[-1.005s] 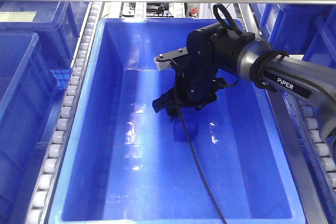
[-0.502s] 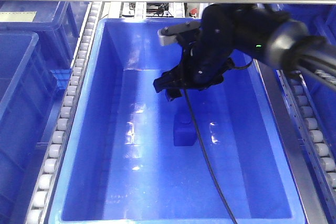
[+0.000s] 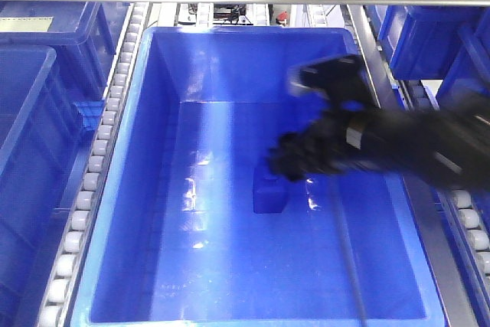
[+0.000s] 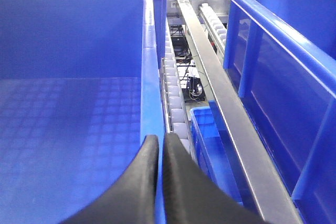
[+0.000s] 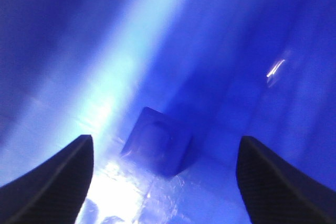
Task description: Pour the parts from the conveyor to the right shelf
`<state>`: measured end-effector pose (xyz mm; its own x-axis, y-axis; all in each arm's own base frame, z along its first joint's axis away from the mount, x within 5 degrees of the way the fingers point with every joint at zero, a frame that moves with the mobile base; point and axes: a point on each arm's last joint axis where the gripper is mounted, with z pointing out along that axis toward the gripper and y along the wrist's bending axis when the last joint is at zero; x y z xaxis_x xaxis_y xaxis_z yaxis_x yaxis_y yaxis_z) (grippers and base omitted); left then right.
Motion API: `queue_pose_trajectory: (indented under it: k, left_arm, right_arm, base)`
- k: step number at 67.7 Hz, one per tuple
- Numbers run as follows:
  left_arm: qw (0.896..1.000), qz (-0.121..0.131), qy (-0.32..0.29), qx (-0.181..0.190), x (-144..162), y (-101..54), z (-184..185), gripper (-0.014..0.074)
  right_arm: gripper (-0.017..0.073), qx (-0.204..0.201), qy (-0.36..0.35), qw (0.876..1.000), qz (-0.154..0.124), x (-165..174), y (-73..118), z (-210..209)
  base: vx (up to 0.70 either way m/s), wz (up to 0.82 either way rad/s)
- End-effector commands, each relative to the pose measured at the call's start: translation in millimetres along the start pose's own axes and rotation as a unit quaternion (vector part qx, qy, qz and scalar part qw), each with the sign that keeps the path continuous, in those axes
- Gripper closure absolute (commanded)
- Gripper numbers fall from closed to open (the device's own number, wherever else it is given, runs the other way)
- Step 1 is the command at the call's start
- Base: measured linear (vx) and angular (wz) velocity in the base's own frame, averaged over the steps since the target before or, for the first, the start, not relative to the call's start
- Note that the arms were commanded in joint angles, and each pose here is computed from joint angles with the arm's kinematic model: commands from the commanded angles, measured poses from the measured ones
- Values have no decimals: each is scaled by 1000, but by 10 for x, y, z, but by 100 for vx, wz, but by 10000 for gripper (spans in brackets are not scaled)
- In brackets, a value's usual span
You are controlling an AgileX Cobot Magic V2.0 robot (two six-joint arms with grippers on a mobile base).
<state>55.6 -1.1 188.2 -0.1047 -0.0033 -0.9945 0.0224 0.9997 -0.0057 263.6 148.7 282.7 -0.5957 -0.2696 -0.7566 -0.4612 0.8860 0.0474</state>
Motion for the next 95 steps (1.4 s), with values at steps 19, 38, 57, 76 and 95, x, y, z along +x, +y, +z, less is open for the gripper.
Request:
queue_pose_trajectory:
  k: [19,38,57,76,95]
  left_arm:
    - [999,-4,-48,4,-131,-6,-21,600]
    - [999,-4,-48,4,-131,-6,-21,600]
    - [999,-4,-48,4,-131,-6,-21,600]
    - [999,-4,-48,4,-131,-6,-21,600]
    - [999,-4,-48,4,-131,-6,-21,600]
  right_arm:
    - [13,-4,-156,988,-7,658,-41,-925]
    - [13,-13,-288,957,-2,1147,-59,-1700]
    - [13,-6,-338,941,-19,1469,-79,-2113]
    - [69,13,-330,943,-41,1461,-98,-2088]
    - [571,9,-330,943,-35,1461,-94,-2088]
  base:
    - [0,0]
    - [0,0]
    - [0,0]
    - [0,0]
    - [0,0]
